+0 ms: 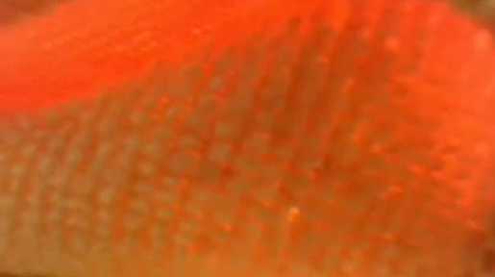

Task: Sort microfiber towel by color & place in baskets
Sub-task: Put the yellow microfiber towel into the left transparent bin

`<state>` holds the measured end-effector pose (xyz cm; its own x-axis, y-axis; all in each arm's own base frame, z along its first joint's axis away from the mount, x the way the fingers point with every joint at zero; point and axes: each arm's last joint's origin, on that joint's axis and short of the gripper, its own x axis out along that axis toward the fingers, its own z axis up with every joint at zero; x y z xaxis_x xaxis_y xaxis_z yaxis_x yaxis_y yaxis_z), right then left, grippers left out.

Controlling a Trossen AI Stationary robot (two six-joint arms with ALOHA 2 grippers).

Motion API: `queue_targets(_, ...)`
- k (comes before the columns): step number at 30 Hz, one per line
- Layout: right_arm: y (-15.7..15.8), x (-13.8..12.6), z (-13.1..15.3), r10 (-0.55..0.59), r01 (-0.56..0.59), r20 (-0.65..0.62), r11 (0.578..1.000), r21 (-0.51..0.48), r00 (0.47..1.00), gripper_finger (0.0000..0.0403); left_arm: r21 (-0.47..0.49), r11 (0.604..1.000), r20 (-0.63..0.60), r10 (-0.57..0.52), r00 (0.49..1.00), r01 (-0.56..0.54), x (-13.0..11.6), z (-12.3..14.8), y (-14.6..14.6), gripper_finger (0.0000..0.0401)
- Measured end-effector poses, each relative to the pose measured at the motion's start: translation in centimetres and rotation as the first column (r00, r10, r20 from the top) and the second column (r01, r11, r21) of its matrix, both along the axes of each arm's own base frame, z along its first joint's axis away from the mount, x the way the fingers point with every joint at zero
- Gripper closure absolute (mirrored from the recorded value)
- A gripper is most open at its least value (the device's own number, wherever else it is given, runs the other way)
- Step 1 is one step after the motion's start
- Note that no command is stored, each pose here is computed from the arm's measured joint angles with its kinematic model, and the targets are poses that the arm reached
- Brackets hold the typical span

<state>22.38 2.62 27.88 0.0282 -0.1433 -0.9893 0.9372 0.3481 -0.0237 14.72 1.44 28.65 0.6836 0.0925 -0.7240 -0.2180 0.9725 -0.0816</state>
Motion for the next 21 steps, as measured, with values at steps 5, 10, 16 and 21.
queue_targets(5, 0.2, 0.7, -1.7, 0.013, -0.014, -0.156, 1.0, -0.009, 0.988, 0.0116, -0.026, 0.999, 0.044, 0.027, 0.999, -0.026, -0.6, 0.5, -0.1, 0.0237)
queue_targets(10, -0.5, 1.1, -3.2, 0.099, -0.103, -0.191, 0.995, -0.011, 0.977, 0.012, -0.057, 0.997, 0.048, 0.059, 0.997, -0.056, -0.7, 0.5, -0.1, 0.0237)
queue_targets(16, -1.1, -0.8, -7.3, 0.144, -0.138, -0.147, 0.989, 0.049, 0.979, 0.0142, -0.092, 0.992, 0.051, 0.095, 0.994, -0.09, -0.6, 0.5, -0.1, 0.0237)
queue_targets(21, -1.2, -2.1, -9.1, 0.171, -0.165, -0.133, 0.985, 0.049, 0.976, 0.0207, -0.106, 0.989, 0.051, 0.11, 0.993, -0.104, -0.5, 0.5, -0.1, 0.0237)
